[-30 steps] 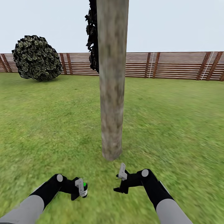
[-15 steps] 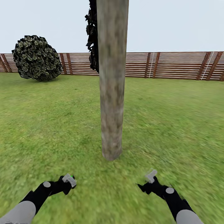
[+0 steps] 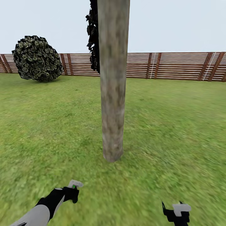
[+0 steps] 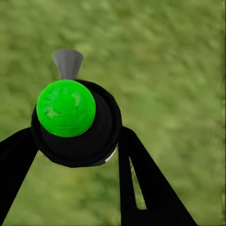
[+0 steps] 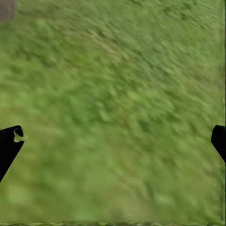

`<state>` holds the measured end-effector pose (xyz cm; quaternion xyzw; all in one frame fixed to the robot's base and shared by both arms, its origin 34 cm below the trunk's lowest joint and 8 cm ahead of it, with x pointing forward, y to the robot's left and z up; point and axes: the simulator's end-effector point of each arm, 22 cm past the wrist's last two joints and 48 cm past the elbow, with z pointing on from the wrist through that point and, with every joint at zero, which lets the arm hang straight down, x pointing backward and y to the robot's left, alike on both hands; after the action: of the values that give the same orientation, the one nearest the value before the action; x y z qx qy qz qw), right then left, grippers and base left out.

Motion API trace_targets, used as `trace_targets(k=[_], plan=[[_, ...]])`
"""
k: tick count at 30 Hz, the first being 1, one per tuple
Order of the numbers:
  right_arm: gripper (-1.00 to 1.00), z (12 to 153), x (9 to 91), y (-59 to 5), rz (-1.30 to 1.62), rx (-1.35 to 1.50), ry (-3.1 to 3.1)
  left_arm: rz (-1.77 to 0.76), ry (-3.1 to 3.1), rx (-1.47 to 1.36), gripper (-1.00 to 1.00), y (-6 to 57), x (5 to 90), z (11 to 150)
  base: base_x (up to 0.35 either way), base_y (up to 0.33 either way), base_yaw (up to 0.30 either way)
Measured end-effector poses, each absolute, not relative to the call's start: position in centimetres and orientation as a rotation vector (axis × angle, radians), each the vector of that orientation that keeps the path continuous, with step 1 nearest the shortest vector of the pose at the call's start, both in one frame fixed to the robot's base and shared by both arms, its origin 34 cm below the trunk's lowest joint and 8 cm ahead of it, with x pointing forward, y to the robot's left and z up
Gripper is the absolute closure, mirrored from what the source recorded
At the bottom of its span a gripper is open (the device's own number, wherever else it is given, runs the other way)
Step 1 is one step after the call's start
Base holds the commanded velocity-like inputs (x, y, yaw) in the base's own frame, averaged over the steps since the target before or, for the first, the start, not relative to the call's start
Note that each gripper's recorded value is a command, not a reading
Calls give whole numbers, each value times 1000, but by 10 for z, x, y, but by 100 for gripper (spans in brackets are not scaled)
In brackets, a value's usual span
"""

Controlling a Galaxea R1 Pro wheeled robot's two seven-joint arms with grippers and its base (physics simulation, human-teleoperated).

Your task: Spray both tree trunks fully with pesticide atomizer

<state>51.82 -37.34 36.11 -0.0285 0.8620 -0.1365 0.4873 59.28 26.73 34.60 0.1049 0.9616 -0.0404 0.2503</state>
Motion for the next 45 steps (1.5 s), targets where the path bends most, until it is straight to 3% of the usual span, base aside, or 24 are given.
trace_targets(k=[9,22,32,38,45], plan=[[-100,360,499,-388,-470,43,2089,-131,2641,263,100,257,592,347,210,-50,0],[-100,357,496,-386,-470,53,2096,-144,2619,270,100,224,611,361,180,-238,0],[-100,357,495,-385,-470,53,2096,-94,2599,239,100,230,618,366,304,-48,-236],[-100,356,495,-385,-469,53,2097,-94,2599,240,100,229,618,366,18,0,-264],[-100,356,495,-384,-468,54,2098,-96,2599,240,100,229,618,366,-293,0,-208]])
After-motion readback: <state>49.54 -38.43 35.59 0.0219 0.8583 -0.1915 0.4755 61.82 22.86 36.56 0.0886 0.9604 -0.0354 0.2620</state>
